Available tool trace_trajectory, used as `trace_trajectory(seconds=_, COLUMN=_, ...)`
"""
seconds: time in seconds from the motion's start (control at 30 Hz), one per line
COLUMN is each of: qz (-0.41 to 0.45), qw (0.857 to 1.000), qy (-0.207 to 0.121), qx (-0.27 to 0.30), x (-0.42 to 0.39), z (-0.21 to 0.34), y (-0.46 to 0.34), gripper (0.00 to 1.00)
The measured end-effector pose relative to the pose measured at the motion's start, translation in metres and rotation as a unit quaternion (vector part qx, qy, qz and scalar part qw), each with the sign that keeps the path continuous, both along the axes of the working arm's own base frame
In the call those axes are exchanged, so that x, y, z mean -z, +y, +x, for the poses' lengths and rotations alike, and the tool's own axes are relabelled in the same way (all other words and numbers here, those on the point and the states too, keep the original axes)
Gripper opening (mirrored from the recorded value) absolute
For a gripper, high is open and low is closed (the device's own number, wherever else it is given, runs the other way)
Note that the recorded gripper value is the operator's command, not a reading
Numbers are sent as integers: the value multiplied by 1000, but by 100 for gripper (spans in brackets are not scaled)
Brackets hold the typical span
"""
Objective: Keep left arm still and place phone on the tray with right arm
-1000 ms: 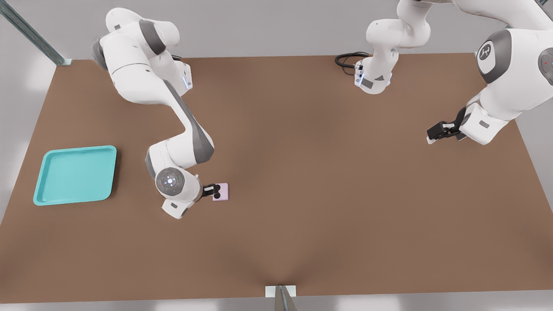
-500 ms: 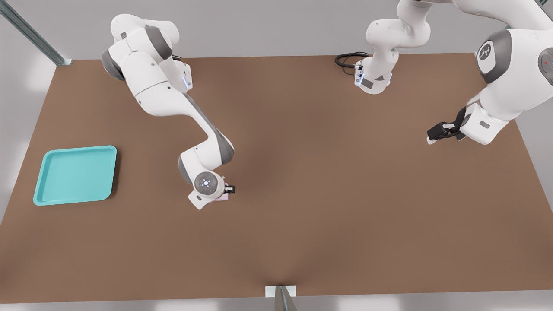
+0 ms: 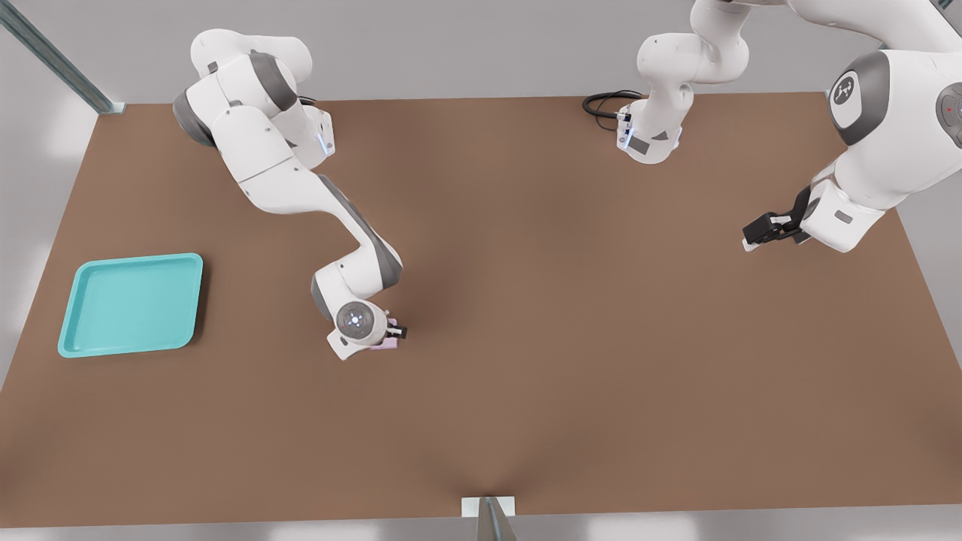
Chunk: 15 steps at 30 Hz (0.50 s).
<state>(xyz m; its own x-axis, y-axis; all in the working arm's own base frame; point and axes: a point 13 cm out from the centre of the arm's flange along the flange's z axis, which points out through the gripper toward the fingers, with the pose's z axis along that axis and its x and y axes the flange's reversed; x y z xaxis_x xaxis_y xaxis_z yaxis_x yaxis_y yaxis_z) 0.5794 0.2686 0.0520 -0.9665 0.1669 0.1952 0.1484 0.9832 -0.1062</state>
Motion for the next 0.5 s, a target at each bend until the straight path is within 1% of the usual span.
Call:
trace_trajectory(seconds=0.17, qz=11, qw=1000, qy=-11, qx=-17, x=3, z=4, y=4, gripper=100)
trace_trajectory(seconds=0.5, qz=23, qw=998, qy=-9, qx=-53, x=23, z=-4, y=9, gripper=100)
